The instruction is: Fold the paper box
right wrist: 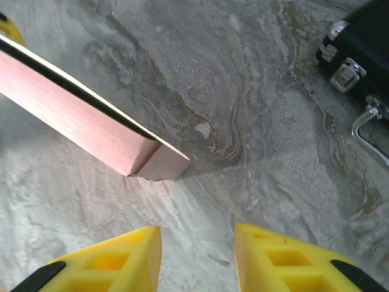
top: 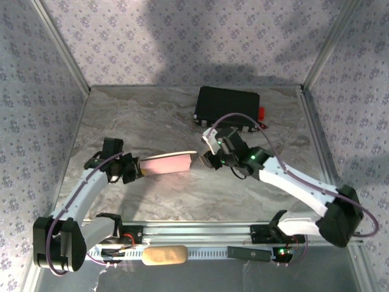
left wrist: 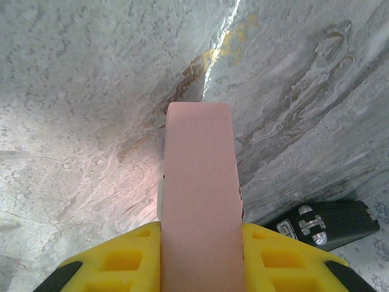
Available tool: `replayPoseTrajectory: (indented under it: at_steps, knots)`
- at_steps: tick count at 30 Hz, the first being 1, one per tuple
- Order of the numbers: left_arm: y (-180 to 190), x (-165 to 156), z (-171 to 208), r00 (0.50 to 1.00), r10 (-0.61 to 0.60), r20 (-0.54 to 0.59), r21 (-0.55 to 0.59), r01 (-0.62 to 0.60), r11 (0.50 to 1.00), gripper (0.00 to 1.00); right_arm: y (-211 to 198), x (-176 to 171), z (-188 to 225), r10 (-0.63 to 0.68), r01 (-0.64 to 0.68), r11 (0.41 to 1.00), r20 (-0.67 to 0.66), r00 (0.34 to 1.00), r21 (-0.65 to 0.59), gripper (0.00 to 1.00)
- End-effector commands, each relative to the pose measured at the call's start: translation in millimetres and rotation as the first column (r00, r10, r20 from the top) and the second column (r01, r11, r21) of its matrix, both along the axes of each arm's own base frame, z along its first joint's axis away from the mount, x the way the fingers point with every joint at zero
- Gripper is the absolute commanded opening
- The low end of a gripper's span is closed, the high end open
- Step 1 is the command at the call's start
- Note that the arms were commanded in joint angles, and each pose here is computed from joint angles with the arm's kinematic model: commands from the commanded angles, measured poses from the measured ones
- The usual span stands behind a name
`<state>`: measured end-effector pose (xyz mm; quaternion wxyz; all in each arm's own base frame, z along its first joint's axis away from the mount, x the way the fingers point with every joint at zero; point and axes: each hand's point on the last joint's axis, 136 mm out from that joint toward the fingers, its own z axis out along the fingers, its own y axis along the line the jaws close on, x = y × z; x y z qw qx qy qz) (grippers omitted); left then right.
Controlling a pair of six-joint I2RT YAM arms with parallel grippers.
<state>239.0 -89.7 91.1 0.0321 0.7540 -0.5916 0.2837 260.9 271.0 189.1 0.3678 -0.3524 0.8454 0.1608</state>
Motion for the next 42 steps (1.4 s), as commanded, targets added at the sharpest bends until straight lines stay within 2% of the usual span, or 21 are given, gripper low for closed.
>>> replayPoseTrajectory:
  at_steps: [1,5,11,15,26,30,42]
  knots:
    - [17.4,-20.1,-10.8,0.993,0.001,-0.115,0.084,0.009,0.996,0.09,6.1,20.7,13.6,0.052,-0.048,0.997,0.069,0.996,-0.057,0.38]
    - [20.2,-17.2,-9.1,0.993,0.0,-0.115,0.093,0.011,0.996,0.09,27.1,13.4,5.9,0.193,-0.194,0.98,-0.028,0.981,-0.049,0.37]
    - [22.8,-16.1,-8.8,0.993,-0.007,-0.116,0.097,0.018,0.995,0.09,38.2,26.5,-3.7,0.233,-0.238,0.968,-0.076,0.969,-0.073,0.37]
    - [23.7,-14.0,-7.4,0.995,-0.003,-0.104,0.095,0.013,0.995,0.09,45.3,21.8,-10.0,0.285,-0.295,0.953,-0.124,0.95,-0.071,0.35]
    - [22.5,-10.0,-8.9,0.995,-0.012,-0.097,0.091,0.021,0.996,0.08,53.4,11.5,-20.6,0.329,-0.342,0.938,-0.171,0.929,-0.055,0.3]
    - [22.3,-8.4,-7.9,0.996,-0.014,-0.089,0.091,0.022,0.996,0.07,51.3,12.9,-21.0,0.318,-0.331,0.941,-0.15,0.936,-0.074,0.29]
    - [21.7,-6.9,-7.3,0.996,-0.018,-0.085,0.088,0.025,0.996,0.07,56.4,18.8,-28.3,0.305,-0.322,0.942,-0.157,0.939,-0.097,0.18]
